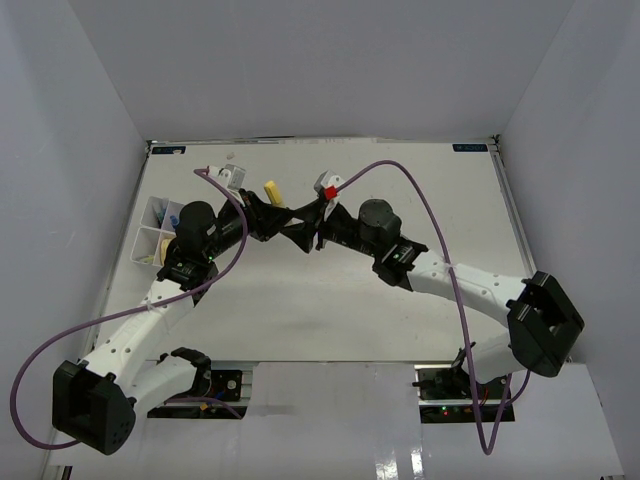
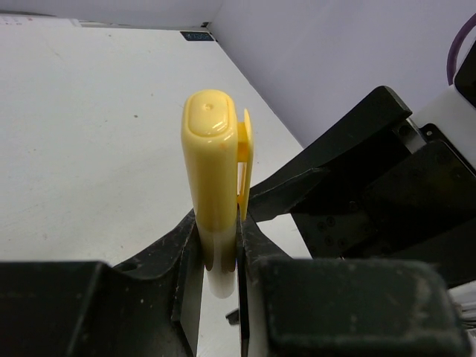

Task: Sort the stationery into containers
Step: Place the pen in the storage box.

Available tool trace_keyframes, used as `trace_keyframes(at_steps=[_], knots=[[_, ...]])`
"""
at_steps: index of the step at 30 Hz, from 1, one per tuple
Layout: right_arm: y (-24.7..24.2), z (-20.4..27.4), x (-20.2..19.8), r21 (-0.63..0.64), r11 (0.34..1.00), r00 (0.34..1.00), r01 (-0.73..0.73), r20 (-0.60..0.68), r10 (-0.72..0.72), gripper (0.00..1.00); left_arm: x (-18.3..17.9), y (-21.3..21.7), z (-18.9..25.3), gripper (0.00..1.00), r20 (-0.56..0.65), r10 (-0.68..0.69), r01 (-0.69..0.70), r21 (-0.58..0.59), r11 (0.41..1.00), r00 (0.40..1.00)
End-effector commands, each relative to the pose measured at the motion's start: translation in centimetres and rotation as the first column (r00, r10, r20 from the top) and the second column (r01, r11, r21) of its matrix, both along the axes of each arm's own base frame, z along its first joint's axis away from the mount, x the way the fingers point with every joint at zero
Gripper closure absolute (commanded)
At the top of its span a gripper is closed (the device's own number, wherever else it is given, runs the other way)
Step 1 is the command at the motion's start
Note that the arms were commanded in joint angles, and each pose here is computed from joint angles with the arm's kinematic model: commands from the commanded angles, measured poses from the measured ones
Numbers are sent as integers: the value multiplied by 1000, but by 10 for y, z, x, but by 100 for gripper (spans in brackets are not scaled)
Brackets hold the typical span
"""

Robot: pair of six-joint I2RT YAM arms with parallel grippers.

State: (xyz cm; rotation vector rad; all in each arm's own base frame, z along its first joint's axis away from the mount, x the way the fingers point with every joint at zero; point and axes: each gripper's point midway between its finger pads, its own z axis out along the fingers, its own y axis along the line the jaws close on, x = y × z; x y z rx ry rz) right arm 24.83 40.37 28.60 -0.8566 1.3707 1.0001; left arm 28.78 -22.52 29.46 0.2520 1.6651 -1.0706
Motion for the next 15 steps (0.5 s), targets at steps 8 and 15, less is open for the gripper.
trace_keyframes(at_steps=[8,15], knots=[[14,22,-1,7,1000,999,-7,44,7,45,-4,-5,24,100,53,-18,19,-29,999,998],[17,17,2,-21,1000,999,13,33,-13,45,-1,-3,26,100,66,-5,6,-11,1000,998]])
